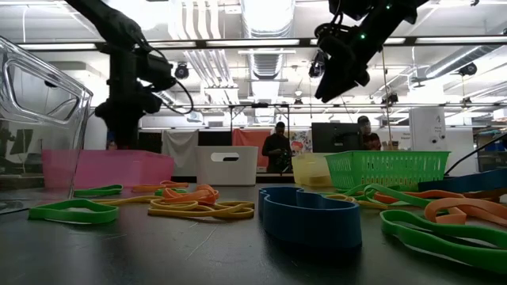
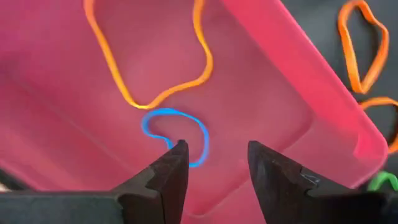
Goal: Sort rubber bands into baskets
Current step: Put the blue rubber band from the pink bin into the transparent bin
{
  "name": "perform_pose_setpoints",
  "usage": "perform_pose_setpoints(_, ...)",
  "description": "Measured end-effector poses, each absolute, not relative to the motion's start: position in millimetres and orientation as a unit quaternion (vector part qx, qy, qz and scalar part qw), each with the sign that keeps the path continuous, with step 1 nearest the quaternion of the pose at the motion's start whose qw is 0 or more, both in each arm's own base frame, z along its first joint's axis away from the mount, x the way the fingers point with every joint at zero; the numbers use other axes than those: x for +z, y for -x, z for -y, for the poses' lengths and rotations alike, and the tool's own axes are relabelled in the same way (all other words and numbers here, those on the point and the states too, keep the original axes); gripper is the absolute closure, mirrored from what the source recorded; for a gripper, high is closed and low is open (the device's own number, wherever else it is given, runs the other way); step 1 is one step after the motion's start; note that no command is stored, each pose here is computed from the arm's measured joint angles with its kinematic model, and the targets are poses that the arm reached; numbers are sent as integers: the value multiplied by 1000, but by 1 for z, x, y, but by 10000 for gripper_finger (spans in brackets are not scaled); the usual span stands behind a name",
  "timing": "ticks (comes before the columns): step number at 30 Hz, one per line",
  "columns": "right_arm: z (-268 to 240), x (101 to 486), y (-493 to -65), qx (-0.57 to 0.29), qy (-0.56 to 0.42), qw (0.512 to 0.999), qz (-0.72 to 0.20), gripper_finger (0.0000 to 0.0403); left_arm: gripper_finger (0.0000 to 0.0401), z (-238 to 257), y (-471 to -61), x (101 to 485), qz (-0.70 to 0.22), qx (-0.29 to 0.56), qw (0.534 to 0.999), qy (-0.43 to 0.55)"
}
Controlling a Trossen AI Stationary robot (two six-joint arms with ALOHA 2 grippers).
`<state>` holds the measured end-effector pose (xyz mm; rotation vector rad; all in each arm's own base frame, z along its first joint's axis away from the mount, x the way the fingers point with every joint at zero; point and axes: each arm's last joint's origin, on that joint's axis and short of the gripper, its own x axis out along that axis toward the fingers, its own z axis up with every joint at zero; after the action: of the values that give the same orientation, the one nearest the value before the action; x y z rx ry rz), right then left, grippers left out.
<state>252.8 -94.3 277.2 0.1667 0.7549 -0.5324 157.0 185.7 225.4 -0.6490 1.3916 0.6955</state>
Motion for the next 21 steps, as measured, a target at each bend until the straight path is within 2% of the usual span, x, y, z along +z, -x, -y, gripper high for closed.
perform_pose_setpoints(7,94,275,-252,-256,-79,891,-366,216,257,-179,-152,201,-607,348,630,339)
perform_pose_setpoints(14,94,275,-252,-252,-69,892,-369,216,258,-180,-150,186,-591,398,623,323)
perform_pose_setpoints(21,94,275,-252,-252,-69,892,-369,216,259,-178,-148,175,-580,409,623,329)
